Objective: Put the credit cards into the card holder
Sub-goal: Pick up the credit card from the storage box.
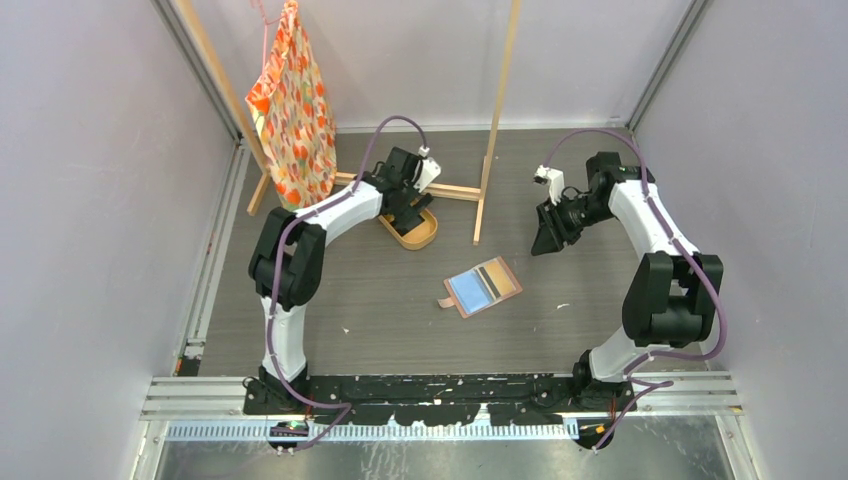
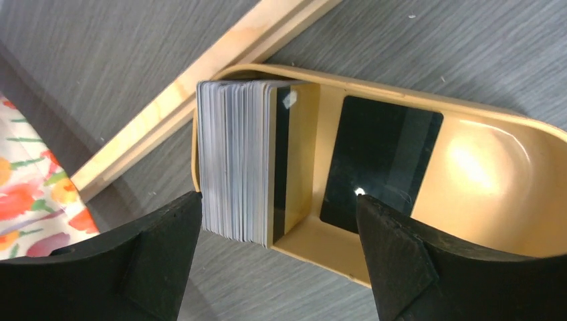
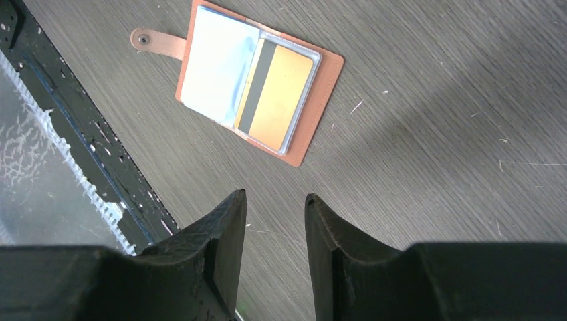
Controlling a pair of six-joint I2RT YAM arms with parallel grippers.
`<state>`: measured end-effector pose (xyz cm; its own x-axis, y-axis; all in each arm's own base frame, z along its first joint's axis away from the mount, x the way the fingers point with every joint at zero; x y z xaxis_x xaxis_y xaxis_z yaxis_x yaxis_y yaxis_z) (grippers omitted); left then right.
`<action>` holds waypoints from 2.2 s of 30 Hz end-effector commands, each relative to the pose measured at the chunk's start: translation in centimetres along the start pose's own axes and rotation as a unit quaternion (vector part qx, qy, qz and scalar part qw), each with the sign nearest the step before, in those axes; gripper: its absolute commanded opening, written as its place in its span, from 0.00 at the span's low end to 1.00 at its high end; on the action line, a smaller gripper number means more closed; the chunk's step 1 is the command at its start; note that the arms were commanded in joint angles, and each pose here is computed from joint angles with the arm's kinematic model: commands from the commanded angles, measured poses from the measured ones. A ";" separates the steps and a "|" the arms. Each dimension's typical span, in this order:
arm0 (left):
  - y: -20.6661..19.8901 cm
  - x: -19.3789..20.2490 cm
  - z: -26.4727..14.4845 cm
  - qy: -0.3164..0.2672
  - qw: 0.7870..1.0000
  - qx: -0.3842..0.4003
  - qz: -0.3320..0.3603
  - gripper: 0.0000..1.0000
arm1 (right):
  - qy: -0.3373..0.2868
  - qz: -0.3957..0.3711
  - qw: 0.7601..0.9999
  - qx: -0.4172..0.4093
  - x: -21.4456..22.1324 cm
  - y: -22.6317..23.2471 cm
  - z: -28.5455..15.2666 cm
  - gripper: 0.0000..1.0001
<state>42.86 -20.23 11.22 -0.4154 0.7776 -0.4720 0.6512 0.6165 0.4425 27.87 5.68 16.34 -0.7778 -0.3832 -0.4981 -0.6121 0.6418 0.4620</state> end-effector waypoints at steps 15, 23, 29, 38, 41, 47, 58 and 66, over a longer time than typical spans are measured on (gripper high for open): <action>2.9 -2.7 1.6 -0.054 0.995 -0.080 0.010 0.61 | 0.010 -0.003 1.000 -0.025 0.3 0.1 0.4 0.42; 3.2 -2.3 2.0 -0.045 0.994 -0.098 0.012 0.61 | 0.010 -0.002 1.000 -0.029 0.3 0.2 0.4 0.42; 3.4 -2.3 1.8 -0.051 0.993 -0.105 0.012 0.57 | 0.011 -0.002 0.999 -0.032 0.3 0.3 0.4 0.41; 3.1 -2.1 2.0 -0.052 0.994 -0.100 0.014 0.69 | 0.013 -0.003 0.999 -0.034 0.4 0.3 0.4 0.41; 3.1 -1.9 2.2 -0.049 0.993 -0.105 0.016 0.70 | 0.013 -0.003 0.999 -0.034 0.4 0.3 0.4 0.41; 3.2 -1.6 2.4 -0.043 0.993 -0.107 0.016 0.69 | 0.013 -0.002 0.999 -0.037 0.4 0.4 0.4 0.41; 4.0 -2.0 1.1 -0.060 0.990 -0.125 0.004 0.56 | 0.014 -0.002 0.999 -0.037 0.5 0.4 0.4 0.41; 4.5 -2.2 -0.1 -0.072 0.988 -0.135 -0.003 0.54 | 0.016 -0.002 0.999 -0.038 0.5 0.3 0.4 0.41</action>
<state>45.93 -19.96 10.03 -0.3434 0.7981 -0.4951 0.5485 0.5984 0.5841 27.05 5.77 15.35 -0.7917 -0.4101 -0.4529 -0.6072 0.6099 0.5092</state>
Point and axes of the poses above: each gripper's point midway between its finger pads, its own z axis out along the fingers, its own y axis along the line the jaws close on, x = y × z, the point moved 4 cm from there along -z, back along the fingers, and after that the axes turned 6 degrees about z, right-handed, at the moved point
